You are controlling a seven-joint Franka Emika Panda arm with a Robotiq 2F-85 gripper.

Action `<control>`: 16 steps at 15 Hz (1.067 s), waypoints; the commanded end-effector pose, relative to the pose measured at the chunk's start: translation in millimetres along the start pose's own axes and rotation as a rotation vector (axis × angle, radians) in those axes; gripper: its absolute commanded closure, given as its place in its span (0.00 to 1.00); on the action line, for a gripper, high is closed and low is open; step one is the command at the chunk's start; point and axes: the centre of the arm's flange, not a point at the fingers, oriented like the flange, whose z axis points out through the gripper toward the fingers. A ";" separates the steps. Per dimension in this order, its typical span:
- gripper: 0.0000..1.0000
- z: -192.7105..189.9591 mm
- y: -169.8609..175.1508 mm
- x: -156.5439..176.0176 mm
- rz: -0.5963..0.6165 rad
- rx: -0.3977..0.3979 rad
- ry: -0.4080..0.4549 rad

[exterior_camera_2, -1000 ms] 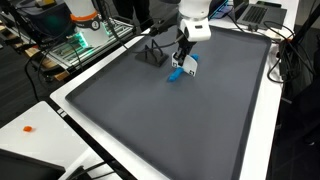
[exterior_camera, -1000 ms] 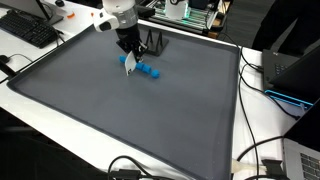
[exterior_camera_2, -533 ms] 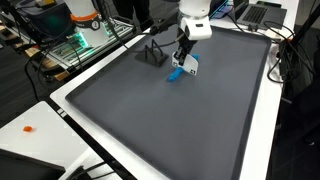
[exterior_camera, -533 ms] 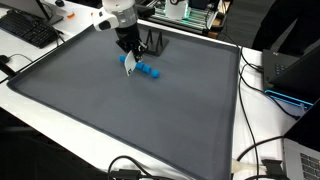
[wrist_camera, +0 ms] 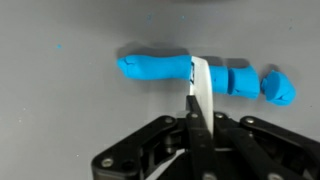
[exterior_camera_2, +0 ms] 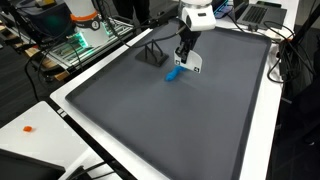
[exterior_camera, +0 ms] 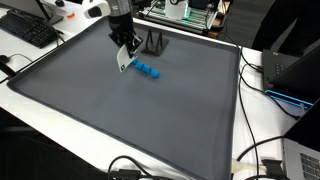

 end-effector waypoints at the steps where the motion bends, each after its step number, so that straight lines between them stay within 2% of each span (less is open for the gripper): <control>1: 0.99 -11.1 14.5 -6.4 0.013 -0.017 -0.001; 8: 0.99 -2.0 35.0 -11.3 0.037 -0.023 -0.024; 16: 0.99 21.9 35.2 -20.1 0.038 -0.002 -0.079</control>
